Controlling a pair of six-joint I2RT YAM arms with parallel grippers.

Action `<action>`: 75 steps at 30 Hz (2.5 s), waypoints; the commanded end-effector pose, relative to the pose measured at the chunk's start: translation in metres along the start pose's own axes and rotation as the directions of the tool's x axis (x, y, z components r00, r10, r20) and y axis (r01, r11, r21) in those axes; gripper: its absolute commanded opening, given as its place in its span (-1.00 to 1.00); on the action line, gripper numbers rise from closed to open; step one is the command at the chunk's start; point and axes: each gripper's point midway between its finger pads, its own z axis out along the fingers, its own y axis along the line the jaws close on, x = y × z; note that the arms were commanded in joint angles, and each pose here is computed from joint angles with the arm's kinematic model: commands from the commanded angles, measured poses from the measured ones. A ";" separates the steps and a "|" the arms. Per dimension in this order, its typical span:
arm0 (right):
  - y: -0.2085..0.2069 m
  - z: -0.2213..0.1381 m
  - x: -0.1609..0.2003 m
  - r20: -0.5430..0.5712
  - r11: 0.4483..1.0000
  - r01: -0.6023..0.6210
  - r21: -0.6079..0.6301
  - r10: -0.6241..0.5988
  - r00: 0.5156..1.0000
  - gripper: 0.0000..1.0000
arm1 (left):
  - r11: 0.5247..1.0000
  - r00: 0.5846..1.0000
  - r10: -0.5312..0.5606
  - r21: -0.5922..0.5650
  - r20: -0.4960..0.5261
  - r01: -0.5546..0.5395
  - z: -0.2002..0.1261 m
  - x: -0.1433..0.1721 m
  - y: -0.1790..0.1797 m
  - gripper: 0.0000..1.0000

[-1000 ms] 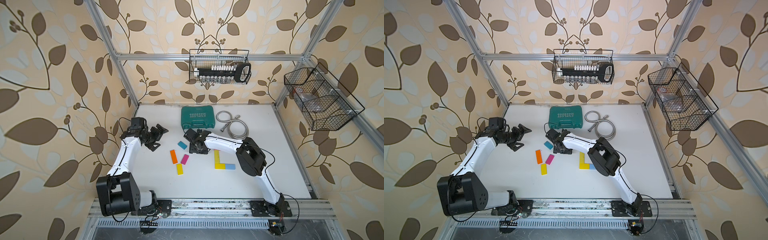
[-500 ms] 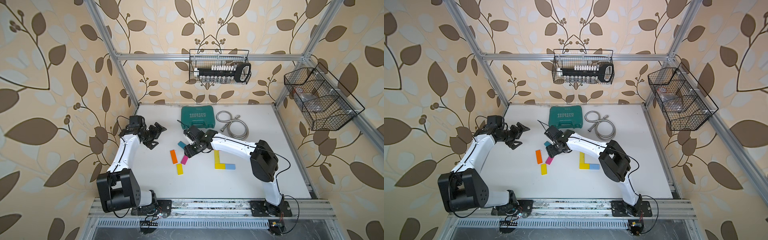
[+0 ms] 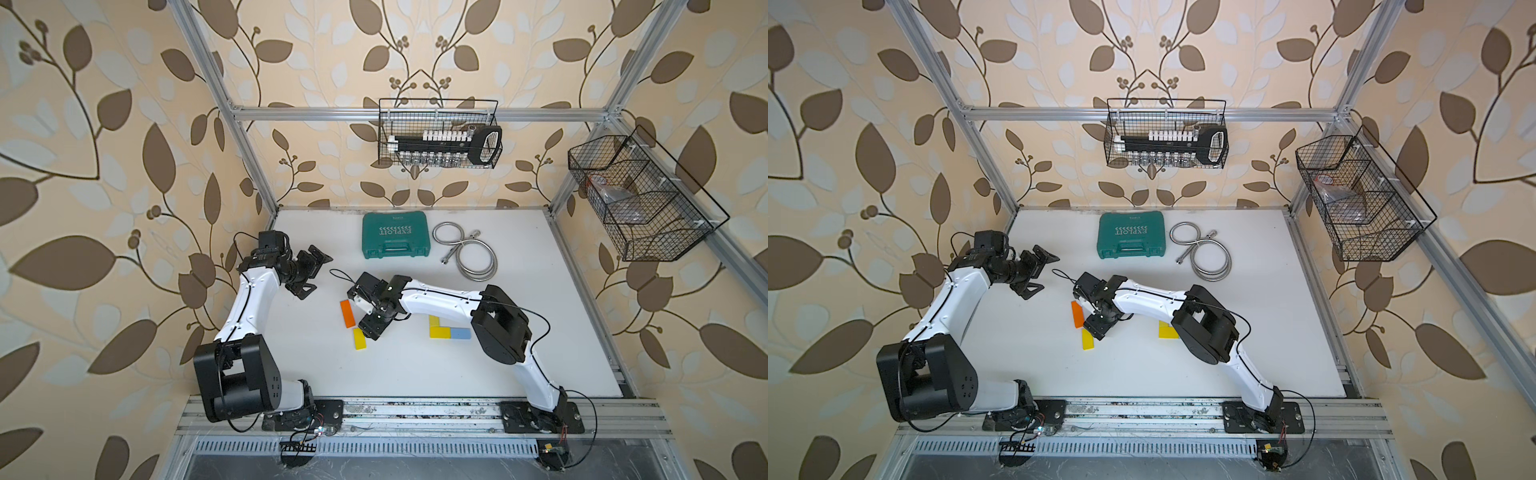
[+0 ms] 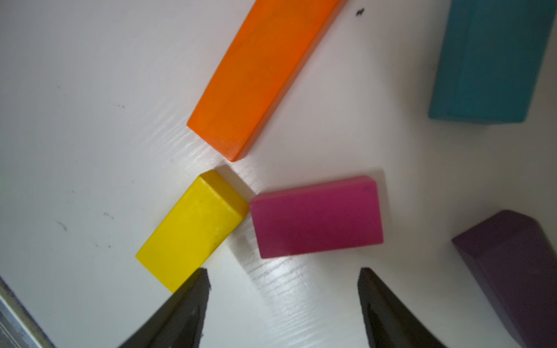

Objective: Assemble the letter c with building blocks
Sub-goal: Pick up the building block from the center of the board.

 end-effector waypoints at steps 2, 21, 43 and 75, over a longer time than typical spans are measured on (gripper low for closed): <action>-0.007 0.011 -0.002 -0.023 1.000 0.015 0.027 -0.014 1.000 0.52 | 1.000 0.999 0.025 0.012 0.029 -0.026 -0.008 -0.007 -0.008 0.98; -0.015 0.029 -0.011 -0.051 0.998 0.035 0.055 -0.032 0.998 0.56 | 0.999 0.999 0.022 0.025 0.028 -0.023 -0.010 -0.005 -0.010 0.98; -0.010 0.033 -0.016 -0.023 0.954 0.282 -0.106 -0.286 0.958 0.57 | 0.999 0.999 0.024 0.035 0.030 -0.025 -0.013 -0.003 -0.012 0.98; 0.000 -0.058 -0.056 0.172 0.986 -0.006 -0.164 0.034 0.985 -0.42 | 0.999 1.000 0.021 0.041 0.022 -0.022 -0.011 -0.001 -0.011 0.98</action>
